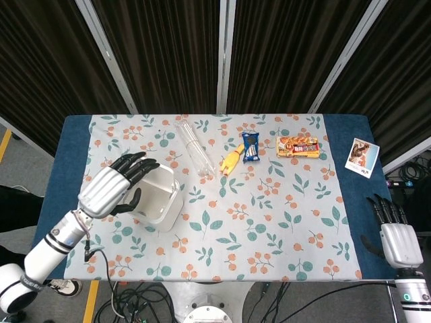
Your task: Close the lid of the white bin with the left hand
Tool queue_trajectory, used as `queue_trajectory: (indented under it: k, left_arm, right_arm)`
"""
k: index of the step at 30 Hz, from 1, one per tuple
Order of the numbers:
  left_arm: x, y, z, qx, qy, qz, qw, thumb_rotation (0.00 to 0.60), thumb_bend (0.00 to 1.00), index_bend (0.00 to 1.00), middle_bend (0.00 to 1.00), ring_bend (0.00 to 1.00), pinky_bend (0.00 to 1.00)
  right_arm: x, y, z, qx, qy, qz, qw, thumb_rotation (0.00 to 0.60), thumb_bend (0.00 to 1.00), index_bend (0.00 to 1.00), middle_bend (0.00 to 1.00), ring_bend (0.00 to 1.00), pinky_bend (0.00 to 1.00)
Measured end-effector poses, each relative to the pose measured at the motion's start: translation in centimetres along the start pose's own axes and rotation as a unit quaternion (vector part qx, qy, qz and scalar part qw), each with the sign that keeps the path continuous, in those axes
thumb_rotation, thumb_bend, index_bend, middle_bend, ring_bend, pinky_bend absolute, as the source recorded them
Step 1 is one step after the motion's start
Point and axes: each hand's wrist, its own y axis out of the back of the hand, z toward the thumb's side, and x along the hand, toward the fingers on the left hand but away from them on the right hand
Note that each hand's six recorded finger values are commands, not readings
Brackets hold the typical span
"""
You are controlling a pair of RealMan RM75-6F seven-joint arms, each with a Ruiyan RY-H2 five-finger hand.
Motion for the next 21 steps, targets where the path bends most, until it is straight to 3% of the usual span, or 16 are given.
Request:
queue_trajectory:
  k: [11,21]
  left_arm:
    - [2.1,-0.9,-0.2,0.02,0.007,-0.039,0.999,0.467,0.71,0.12,0.15,0.05,0.16]
    - [1.9,-1.0,0.2,0.039,0.006,-0.053,0.9978,0.469,0.71,0.14,0.26,0.05,0.16]
  right_arm:
    - [0.0,-0.3,-0.3,-0.002,-0.004,0.003,1.0,0.6,0.21,0.0,0.0,0.0,0.0]
    - [-0.1,-0.5,-0.4,-0.004,-0.005,0.004,1.0,0.6,0.21,0.0,0.0,0.0,0.0]
